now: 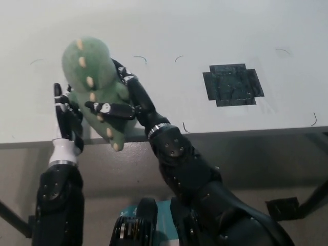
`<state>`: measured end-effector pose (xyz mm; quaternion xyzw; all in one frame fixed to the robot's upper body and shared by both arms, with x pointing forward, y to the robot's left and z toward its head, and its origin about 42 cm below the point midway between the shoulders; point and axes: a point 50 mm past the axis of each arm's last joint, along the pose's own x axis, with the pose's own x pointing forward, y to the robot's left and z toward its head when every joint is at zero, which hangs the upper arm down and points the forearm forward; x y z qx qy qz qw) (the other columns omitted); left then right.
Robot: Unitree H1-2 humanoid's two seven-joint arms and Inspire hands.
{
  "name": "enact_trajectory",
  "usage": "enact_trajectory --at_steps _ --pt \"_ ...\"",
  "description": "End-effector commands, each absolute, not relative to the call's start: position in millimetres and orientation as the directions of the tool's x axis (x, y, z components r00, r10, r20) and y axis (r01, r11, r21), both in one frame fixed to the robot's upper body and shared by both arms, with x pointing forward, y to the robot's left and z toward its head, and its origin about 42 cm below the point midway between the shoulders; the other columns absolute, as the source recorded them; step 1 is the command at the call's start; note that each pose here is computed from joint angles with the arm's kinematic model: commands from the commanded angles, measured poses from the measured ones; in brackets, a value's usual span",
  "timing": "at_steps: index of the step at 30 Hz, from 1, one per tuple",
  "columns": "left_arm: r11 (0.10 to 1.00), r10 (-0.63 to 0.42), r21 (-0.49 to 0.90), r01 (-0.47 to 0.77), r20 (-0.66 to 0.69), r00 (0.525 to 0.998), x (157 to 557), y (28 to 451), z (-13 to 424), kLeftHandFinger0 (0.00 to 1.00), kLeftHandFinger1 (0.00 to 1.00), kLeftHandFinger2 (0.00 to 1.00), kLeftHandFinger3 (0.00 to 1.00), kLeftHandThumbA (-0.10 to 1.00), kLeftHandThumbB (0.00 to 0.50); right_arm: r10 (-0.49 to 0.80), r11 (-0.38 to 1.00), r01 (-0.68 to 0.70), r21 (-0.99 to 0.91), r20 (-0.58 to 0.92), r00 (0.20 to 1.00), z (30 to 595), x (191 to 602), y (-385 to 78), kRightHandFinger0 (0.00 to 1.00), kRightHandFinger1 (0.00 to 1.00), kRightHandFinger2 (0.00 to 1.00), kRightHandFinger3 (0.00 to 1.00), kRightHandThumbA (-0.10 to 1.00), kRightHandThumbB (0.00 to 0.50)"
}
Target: Use both hands to pick up a dinasour on the right side and move it to the left side
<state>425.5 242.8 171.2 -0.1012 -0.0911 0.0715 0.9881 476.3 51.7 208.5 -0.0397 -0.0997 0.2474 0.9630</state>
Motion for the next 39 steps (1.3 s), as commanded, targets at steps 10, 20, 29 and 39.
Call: enact_trajectory --at_steps 10,20,29,39 --pt "0.97 0.103 -0.243 -0.023 0.323 0.941 442.9 229.5 229.5 1.0 1.0 1.0 1.0 1.0 0.259 0.622 0.783 -0.583 -0.218 0.241 0.745 251.3 466.7 102.2 1.0 1.0 1.0 1.0 1.0 0.138" --pt "0.97 0.083 -0.243 -0.005 0.311 0.947 466.7 228.5 227.2 1.0 1.0 1.0 1.0 1.0 0.23 0.609 0.785 -0.558 -0.267 0.17 0.775 255.9 480.9 96.4 1.0 1.0 1.0 1.0 1.0 0.146" --pt "0.967 0.092 -0.252 -0.021 0.274 0.957 480.9 235.1 227.7 1.0 1.0 1.0 1.0 1.0 0.23 0.596 0.79 -0.553 -0.264 0.123 0.793 262.5 487.8 97.3 1.0 1.0 1.0 1.0 1.0 0.165" --pt "0.964 0.086 -0.265 -0.014 0.262 0.961 504.3 235.2 237.9 1.0 1.0 1.0 1.0 1.0 0.216 0.569 0.806 -0.537 -0.248 0.075 0.819 278.4 499.0 94.1 1.0 1.0 1.0 1.0 1.0 0.197"
